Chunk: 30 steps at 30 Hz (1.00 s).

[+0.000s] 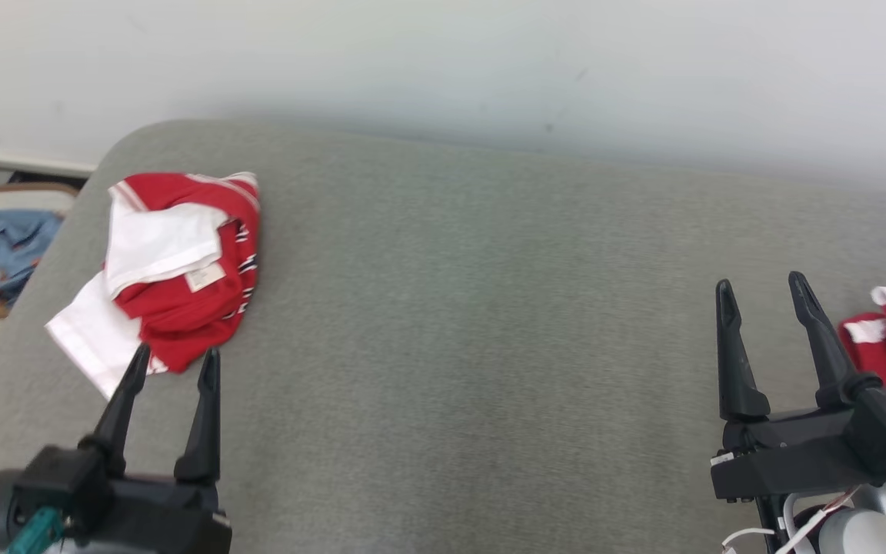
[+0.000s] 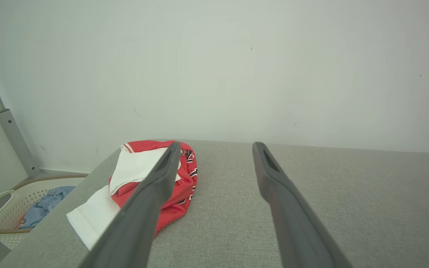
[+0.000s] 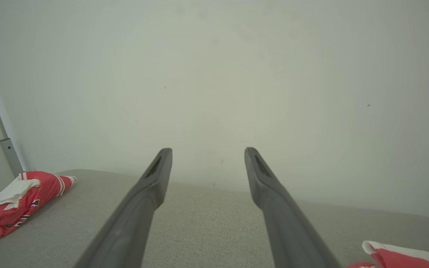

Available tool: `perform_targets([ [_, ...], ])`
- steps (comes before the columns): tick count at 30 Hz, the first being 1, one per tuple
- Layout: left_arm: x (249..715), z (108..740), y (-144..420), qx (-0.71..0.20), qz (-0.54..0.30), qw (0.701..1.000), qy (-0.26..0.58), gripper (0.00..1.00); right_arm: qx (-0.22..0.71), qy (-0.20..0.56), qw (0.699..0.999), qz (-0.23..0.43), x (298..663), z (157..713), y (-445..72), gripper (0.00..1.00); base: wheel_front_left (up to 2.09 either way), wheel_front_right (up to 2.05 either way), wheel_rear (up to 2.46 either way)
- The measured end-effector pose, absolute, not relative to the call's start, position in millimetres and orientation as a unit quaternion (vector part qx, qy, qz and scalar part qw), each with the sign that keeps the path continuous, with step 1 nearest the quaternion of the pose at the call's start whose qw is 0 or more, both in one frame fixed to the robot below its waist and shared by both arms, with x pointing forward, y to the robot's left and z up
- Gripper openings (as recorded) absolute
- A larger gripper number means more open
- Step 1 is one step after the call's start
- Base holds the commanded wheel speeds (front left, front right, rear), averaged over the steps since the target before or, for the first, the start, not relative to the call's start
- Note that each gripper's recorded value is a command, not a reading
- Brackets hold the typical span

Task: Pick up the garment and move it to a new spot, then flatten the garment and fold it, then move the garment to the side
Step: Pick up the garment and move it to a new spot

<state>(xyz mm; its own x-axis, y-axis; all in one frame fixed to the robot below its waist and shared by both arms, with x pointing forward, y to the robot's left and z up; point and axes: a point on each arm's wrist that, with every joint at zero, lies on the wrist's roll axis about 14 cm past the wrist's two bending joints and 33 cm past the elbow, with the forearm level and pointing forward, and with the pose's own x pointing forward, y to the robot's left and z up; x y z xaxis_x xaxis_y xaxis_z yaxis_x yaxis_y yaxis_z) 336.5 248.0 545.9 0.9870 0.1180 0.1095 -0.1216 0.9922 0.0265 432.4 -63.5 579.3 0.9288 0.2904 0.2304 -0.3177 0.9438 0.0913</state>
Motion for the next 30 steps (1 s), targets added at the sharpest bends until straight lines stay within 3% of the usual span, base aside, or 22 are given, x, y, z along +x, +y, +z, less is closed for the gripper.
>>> perform_targets([
  [22,363.2,552.6,147.1,-0.013,-0.087,0.993,-0.084,1.00,0.077,-0.106,0.990,-0.047,385.6,567.9,-192.7,1.00,0.00,0.00,0.00],
  [30,369.1,542.6,143.6,-0.017,-0.090,0.994,-0.063,1.00,0.076,-0.099,0.991,-0.055,388.4,560.5,-196.9,1.00,0.00,0.00,0.00],
])
